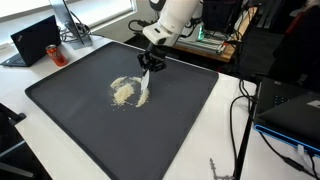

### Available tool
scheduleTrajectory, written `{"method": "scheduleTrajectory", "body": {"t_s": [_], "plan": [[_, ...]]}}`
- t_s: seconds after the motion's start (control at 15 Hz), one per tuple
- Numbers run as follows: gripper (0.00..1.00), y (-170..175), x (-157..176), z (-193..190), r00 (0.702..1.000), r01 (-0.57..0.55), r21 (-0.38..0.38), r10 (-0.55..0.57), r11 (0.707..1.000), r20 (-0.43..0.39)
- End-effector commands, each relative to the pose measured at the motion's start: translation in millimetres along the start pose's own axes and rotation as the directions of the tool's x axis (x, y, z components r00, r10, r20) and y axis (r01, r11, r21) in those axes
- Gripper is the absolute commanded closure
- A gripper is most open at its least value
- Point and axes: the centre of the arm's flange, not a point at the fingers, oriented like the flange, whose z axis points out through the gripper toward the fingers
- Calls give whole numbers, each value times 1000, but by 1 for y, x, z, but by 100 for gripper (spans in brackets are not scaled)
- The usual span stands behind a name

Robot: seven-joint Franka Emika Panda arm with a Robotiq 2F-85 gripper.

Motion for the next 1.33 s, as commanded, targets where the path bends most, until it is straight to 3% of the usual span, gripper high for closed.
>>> {"method": "scheduleTrajectory", "body": {"t_s": [0.0, 0.27, 0.53, 0.73, 1.0, 1.27], "plan": [[99, 33, 0, -11, 998, -47, 113, 42, 992, 47], [99, 82, 8, -6, 984, -119, 289, 74, 950, 162], [99, 135, 12, -10, 968, -212, 457, 120, 864, 222], [99, 183, 16, -14, 947, -311, 534, 207, 786, 247], [99, 242, 2, -5, 891, -453, 573, 349, 683, 289], [99, 281, -28, 27, 822, -558, 645, 453, 521, 345]]}}
